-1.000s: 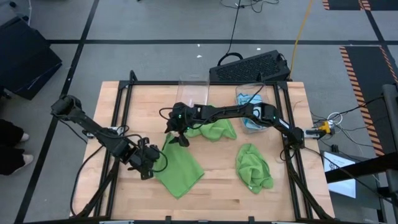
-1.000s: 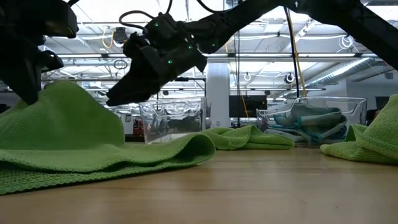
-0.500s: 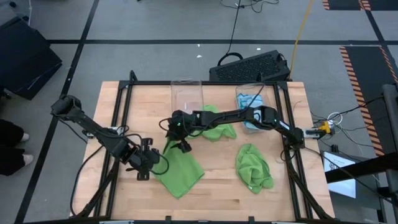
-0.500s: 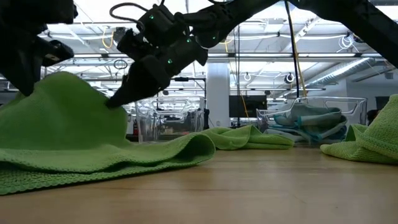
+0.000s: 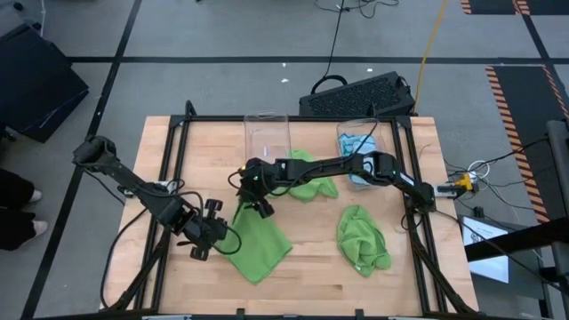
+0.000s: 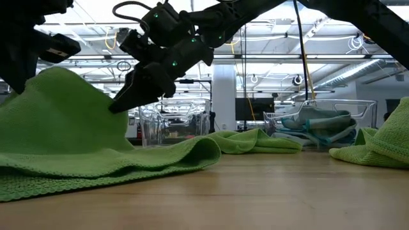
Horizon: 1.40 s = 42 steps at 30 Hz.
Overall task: Fold microfiber towels
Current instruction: Fold the bottom left green microfiber towel
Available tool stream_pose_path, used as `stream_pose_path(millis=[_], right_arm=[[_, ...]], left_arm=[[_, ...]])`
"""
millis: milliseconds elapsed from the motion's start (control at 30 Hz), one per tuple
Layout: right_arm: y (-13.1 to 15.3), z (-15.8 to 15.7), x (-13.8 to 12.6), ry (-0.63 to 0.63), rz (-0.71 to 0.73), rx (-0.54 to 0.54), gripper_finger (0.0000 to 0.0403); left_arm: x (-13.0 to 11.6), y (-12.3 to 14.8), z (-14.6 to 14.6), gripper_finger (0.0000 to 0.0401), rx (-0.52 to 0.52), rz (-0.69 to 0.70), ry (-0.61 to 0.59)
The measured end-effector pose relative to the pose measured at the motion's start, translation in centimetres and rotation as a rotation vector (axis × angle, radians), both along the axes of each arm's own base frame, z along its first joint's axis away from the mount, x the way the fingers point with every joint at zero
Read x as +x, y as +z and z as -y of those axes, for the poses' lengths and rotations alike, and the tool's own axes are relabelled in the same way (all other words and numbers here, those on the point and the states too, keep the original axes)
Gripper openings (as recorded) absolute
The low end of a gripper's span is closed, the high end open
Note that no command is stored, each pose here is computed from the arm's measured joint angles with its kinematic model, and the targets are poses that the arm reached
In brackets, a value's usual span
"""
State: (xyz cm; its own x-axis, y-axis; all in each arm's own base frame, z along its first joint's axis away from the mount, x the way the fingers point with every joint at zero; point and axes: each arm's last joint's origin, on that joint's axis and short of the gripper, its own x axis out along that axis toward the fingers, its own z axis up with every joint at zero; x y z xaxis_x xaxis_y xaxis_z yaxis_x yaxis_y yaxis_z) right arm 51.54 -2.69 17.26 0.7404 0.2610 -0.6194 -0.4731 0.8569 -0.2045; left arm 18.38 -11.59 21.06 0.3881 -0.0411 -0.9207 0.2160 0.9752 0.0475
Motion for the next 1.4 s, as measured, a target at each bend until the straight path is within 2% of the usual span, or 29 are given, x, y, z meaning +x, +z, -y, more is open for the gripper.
stream_pose_path(millis=[167,267,433,567,700,800,967,1200,1300,1400], right_arm=[[0.0,0.0,0.0,0.034,0.019,-0.036,0.0202],[-0.1,-0.1,0.1,0.071,0.026,-0.018,0.0172],[-0.3,-0.2,0.1,0.096,0.028,-0.031,0.0082],[-0.4,-0.2,0.1,0.099,0.023,-0.045,0.001],[0.3,-0.1,-0.5,0.044,-0.029,-0.072,0.0011],[1.9,0.0,-1.3,0.009,-0.062,-0.089,0.0003],[4.3,-0.1,-2.4,-0.083,-0.106,-0.028,0.0002],[6.1,0.1,-3.8,-0.235,-0.181,0.018,0.0001],[6.6,0.1,-4.4,-0.286,-0.228,0.065,0.0001],[7.4,-0.5,-4.9,-0.329,-0.252,0.122,0.0001]], left_arm=[[0.0,0.0,0.0,0.0001,0.014,0.0,-0.035],[0.0,0.0,0.0,0.0001,0.017,0.0,-0.043],[0.0,0.0,0.0,0.0001,0.02,-0.001,-0.048],[-0.1,-0.1,-0.1,0.0001,0.012,-0.017,-0.005],[-0.7,-0.3,-0.5,0.0001,0.036,-0.078,0.075],[-1.4,-0.4,-1.1,0.0001,0.085,-0.128,0.187],[-2.2,-0.5,-1.9,0.0001,0.179,-0.166,0.312],[-2.6,-0.5,-2.6,0.0001,0.283,-0.143,0.387],[-2.3,-0.4,-2.7,0.0001,0.288,-0.11,0.403],[-1.9,-0.4,-2.4,0.0001,0.251,-0.065,0.399]])
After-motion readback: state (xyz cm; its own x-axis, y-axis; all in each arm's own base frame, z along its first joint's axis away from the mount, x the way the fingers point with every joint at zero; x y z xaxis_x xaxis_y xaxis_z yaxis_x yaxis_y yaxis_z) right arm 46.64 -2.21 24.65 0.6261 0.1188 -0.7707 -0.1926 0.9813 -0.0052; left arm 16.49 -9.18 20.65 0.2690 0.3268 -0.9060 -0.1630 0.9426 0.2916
